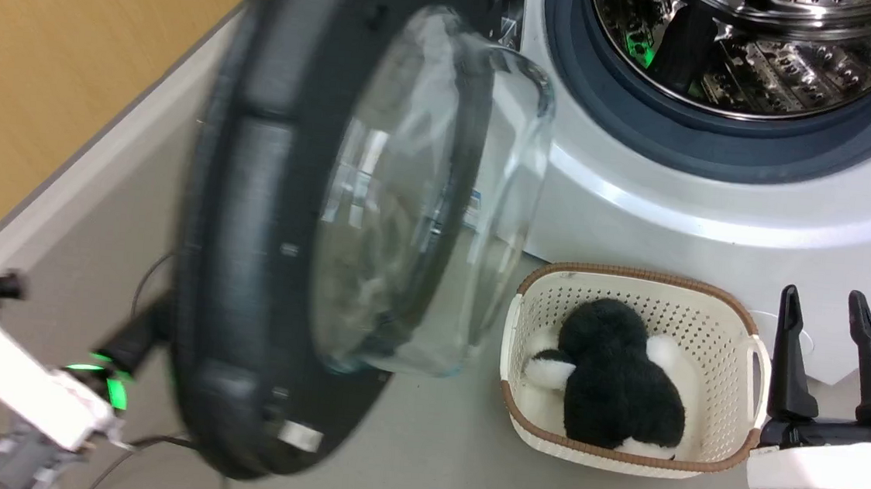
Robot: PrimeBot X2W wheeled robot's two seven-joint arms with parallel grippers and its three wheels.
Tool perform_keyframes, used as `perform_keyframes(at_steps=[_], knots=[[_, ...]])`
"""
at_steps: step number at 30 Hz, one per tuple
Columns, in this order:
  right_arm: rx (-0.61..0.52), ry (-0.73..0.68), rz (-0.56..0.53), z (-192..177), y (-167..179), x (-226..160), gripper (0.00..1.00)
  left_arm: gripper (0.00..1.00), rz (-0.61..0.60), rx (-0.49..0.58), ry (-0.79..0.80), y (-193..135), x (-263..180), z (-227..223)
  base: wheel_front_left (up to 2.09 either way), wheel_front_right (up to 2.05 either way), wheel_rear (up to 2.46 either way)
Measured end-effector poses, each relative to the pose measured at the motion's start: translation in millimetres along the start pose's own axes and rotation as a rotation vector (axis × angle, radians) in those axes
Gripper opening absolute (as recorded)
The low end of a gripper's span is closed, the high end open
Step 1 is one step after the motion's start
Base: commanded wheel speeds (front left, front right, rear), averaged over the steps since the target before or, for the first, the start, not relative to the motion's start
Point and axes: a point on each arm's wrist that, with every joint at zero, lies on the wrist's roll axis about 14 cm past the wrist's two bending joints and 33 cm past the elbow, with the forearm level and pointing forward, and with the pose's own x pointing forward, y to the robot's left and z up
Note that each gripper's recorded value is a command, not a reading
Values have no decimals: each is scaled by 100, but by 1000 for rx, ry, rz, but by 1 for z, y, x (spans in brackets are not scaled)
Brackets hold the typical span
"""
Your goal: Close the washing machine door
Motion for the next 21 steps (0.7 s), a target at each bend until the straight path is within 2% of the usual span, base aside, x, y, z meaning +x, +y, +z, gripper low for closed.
perform_keyframes(at_steps=[10, 14, 21], knots=[[-8, -17, -18, 11, -5, -9, 100, 0, -159, 27, 185, -48, 26, -66, 0, 0, 0], [-27, -27, -74, 19, -25, -20, 100, 0, -241, 20, 282, -70, 43, -106, 0, 0, 0], [-50, -35, -152, 27, -51, -37, 100, 0, -329, -10, 343, -94, 66, -140, 0, 0, 0]])
